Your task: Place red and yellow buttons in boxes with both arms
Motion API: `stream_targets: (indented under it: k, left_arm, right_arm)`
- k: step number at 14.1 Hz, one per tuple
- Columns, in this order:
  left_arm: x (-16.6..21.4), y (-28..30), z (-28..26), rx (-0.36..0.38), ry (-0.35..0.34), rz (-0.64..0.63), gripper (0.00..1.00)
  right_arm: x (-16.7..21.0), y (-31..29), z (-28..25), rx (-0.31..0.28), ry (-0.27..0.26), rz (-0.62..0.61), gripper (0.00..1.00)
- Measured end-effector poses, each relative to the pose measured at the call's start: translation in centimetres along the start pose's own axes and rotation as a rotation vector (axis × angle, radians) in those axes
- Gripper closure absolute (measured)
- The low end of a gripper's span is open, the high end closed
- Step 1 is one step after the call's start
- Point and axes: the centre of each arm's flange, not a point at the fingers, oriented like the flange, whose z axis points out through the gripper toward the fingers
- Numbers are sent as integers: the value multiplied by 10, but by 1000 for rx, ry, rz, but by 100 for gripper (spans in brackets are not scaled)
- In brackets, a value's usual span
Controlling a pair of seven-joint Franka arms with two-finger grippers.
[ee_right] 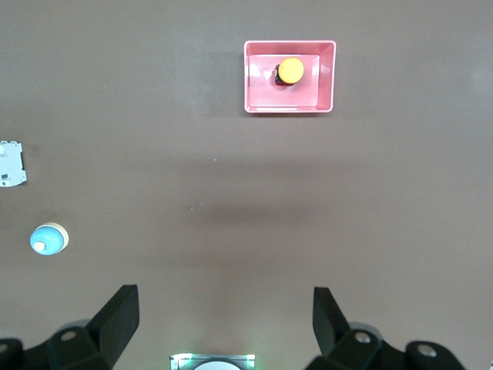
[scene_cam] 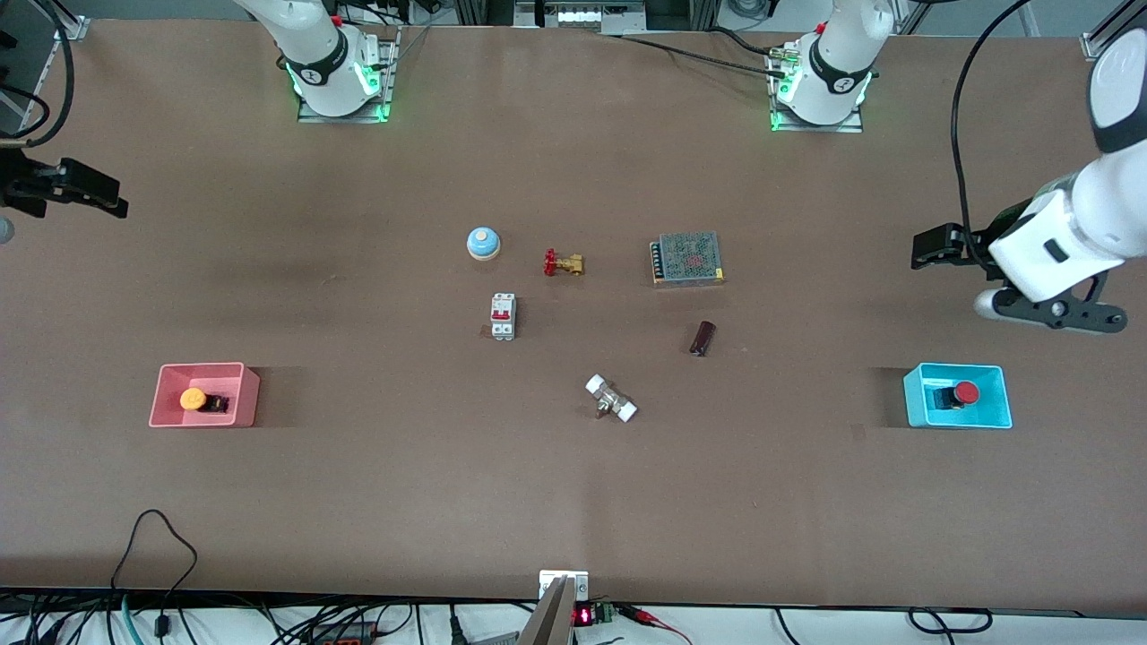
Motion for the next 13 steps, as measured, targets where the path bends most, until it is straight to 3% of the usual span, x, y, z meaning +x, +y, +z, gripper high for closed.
stream_targets:
  k: [2, 4, 7, 13]
  left_arm:
    - [-14, -5, -10, 15, 135, -14, 0]
    - [-48, -9, -7, 20, 177, -28, 0]
    - [-77, -11, 1, 20, 155, -37, 0]
    - [-78, -13, 0, 34, 80, -35, 0]
  right_arm:
    - [-9, 2, 1, 4, 0, 7, 0]
    - [-14, 3, 1, 7, 1, 13, 0]
    - [-16, 3, -1, 8, 4, 16, 0]
    - [-19, 3, -4, 9, 9, 17, 0]
